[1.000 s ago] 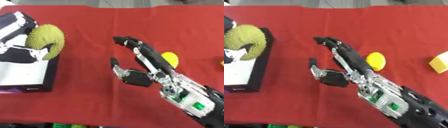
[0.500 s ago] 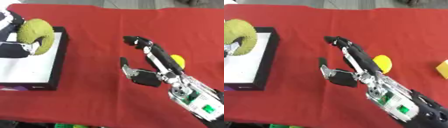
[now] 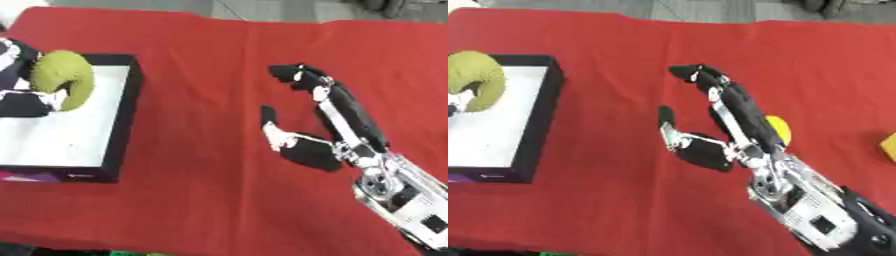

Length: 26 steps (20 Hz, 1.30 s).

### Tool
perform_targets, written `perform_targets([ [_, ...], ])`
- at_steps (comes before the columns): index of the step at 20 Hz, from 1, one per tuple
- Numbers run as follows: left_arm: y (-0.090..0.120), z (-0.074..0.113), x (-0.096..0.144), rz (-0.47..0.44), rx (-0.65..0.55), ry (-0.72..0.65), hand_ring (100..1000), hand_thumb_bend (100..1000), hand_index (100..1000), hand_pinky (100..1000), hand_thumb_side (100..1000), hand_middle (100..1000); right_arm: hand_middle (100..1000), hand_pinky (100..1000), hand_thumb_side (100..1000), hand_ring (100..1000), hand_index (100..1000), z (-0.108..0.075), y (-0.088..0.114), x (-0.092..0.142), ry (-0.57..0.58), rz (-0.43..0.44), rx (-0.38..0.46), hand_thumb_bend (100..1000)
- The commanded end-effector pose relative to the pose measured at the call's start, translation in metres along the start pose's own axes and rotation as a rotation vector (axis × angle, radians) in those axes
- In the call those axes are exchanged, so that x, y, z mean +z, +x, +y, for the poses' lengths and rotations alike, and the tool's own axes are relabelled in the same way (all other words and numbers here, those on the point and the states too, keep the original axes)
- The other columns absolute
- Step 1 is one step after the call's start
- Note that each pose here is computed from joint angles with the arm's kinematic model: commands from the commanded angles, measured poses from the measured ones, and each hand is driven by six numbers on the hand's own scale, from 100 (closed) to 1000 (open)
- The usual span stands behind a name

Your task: Pick up the objects with one hand, pass them to the other hand, and then place them into the box on the other side of the table.

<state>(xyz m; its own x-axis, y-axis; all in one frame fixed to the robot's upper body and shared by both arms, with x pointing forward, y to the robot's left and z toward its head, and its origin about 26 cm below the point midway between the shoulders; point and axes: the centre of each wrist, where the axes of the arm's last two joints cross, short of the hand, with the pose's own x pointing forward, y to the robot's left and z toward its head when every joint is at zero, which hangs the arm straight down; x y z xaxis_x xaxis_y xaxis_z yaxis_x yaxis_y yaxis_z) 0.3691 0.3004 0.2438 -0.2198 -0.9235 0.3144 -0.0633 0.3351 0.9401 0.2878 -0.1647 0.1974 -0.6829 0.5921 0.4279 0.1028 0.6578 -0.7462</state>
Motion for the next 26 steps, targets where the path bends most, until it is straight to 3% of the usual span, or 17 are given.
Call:
perform_targets([
  [1,-0.011,0.008,-0.005,0.025,-0.044,0.025,598,100,537,694,148,495,788,799,457,826,873,-0.009,-0.001,-0.001,-0.024,-0.013,0.019,100],
  [8,-0.028,-0.002,-0.012,0.1,-0.076,-0.034,751,124,779,812,117,664,787,797,452,823,871,-0.011,-0.002,-0.001,-0.038,-0.011,0.018,100],
  [11,-0.032,-0.002,-0.014,0.138,-0.089,-0.034,788,198,815,846,279,706,787,797,449,822,871,-0.011,-0.003,-0.001,-0.039,-0.012,0.018,100],
  [13,-0.033,-0.002,-0.014,0.159,-0.096,-0.027,812,265,838,872,438,730,786,796,448,821,871,-0.011,-0.003,0.0,-0.041,-0.011,0.019,100],
  [15,-0.034,-0.001,-0.014,0.174,-0.1,-0.02,815,290,840,876,477,733,785,796,447,820,871,-0.011,-0.004,0.0,-0.041,-0.009,0.02,100],
  [19,-0.031,0.002,-0.012,0.177,-0.097,0.0,814,283,841,875,474,729,786,796,445,820,871,-0.011,-0.005,0.001,-0.042,-0.007,0.022,100],
  [23,-0.023,0.008,-0.01,0.151,-0.068,0.037,797,126,825,861,435,736,788,800,443,820,872,-0.012,-0.005,0.002,-0.041,-0.009,0.023,100],
  [26,-0.01,0.017,-0.005,0.111,-0.016,0.113,776,100,804,847,373,745,789,800,438,819,873,-0.014,-0.005,0.0,-0.049,-0.009,0.027,100],
])
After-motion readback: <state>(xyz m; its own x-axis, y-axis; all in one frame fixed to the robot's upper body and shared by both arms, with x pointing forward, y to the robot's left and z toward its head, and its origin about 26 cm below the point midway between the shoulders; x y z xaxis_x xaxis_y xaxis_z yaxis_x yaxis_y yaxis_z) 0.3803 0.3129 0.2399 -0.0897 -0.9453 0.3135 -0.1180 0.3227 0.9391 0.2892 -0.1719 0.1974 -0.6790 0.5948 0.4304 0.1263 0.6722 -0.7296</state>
